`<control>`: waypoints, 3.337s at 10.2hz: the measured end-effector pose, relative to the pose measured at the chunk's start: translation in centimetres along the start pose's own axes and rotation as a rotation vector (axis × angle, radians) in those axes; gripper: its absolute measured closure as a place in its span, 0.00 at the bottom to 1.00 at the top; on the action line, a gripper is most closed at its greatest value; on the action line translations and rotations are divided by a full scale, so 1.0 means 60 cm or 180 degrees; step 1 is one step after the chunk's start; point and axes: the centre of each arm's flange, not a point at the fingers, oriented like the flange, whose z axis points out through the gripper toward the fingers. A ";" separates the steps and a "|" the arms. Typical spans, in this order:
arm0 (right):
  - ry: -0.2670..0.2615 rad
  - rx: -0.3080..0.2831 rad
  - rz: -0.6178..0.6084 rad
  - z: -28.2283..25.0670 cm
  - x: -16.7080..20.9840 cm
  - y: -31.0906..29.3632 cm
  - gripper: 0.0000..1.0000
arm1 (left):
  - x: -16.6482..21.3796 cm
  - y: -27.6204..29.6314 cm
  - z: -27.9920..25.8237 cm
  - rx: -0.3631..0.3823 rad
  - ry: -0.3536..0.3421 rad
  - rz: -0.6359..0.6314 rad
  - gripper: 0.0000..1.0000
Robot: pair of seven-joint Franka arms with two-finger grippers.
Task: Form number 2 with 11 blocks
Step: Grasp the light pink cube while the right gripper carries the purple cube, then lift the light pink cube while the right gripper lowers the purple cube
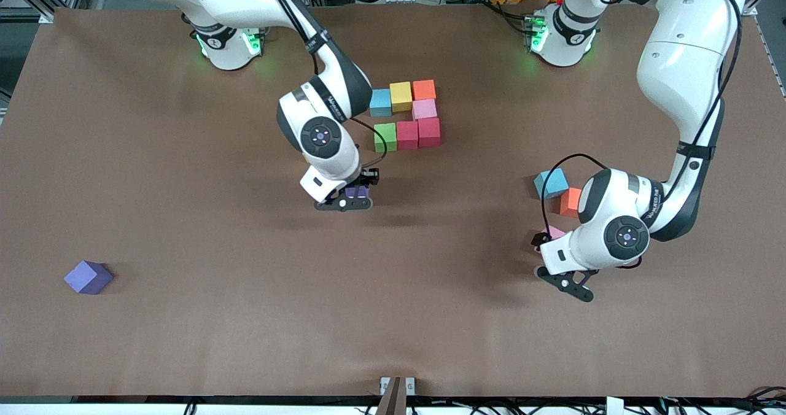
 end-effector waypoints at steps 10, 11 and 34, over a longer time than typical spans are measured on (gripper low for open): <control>-0.0151 -0.0070 -0.0097 0.081 -0.067 -0.101 0.42 | -0.063 -0.012 0.031 -0.0037 -0.0244 -0.0071 0.00; -0.0162 -0.0082 -0.0121 0.086 -0.075 -0.109 0.42 | -0.064 -0.013 0.032 -0.0039 -0.0237 -0.0073 0.00; -0.0330 -0.0268 -0.0273 0.158 -0.132 -0.136 0.00 | -0.019 0.098 -0.010 -0.0106 0.0074 -0.0128 0.37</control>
